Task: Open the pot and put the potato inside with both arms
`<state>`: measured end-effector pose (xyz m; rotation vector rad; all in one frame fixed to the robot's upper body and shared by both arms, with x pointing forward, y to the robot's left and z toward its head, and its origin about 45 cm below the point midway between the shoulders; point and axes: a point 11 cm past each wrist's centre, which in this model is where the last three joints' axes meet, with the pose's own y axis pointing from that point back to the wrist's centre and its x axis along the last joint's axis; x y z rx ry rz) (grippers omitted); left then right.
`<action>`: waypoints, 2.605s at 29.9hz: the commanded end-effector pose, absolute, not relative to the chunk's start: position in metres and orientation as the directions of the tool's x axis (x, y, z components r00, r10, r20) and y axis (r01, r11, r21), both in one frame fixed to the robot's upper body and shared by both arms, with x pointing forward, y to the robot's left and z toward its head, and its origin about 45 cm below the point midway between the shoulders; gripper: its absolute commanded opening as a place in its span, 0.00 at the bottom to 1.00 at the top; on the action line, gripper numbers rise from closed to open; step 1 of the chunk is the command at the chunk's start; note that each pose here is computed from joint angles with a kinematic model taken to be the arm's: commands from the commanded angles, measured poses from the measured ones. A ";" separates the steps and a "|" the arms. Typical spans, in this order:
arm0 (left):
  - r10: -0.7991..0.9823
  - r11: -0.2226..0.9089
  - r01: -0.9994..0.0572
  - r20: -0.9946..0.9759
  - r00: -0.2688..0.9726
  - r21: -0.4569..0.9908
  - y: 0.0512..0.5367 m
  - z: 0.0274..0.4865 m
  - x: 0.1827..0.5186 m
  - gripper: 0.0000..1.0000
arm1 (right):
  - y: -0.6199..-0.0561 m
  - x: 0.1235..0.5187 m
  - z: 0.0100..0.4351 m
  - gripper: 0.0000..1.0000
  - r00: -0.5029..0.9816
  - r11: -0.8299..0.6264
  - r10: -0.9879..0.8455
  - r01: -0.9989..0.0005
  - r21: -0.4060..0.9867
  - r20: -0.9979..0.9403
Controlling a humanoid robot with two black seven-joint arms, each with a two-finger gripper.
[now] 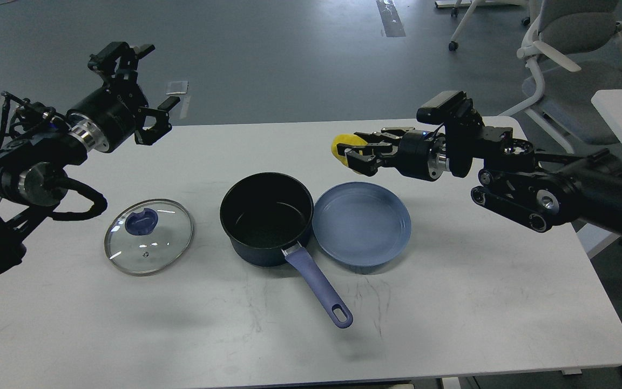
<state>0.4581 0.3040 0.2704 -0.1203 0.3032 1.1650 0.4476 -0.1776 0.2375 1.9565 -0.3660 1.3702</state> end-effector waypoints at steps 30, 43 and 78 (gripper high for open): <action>0.887 0.402 -0.914 -0.272 0.374 0.054 0.306 0.278 0.455 0.99 | -0.039 0.420 0.204 0.34 0.420 -0.817 0.201 -0.427 0.387 0.885; 0.876 0.426 -0.904 -0.266 0.402 0.038 0.305 0.290 0.448 0.99 | -0.039 0.414 0.195 1.00 0.476 -0.820 0.148 -0.431 0.376 0.867; 0.792 0.413 -0.911 -0.491 0.363 -0.008 0.262 0.252 0.442 0.99 | -0.154 0.485 0.286 1.00 0.461 -0.468 -0.837 -0.882 -0.051 -0.296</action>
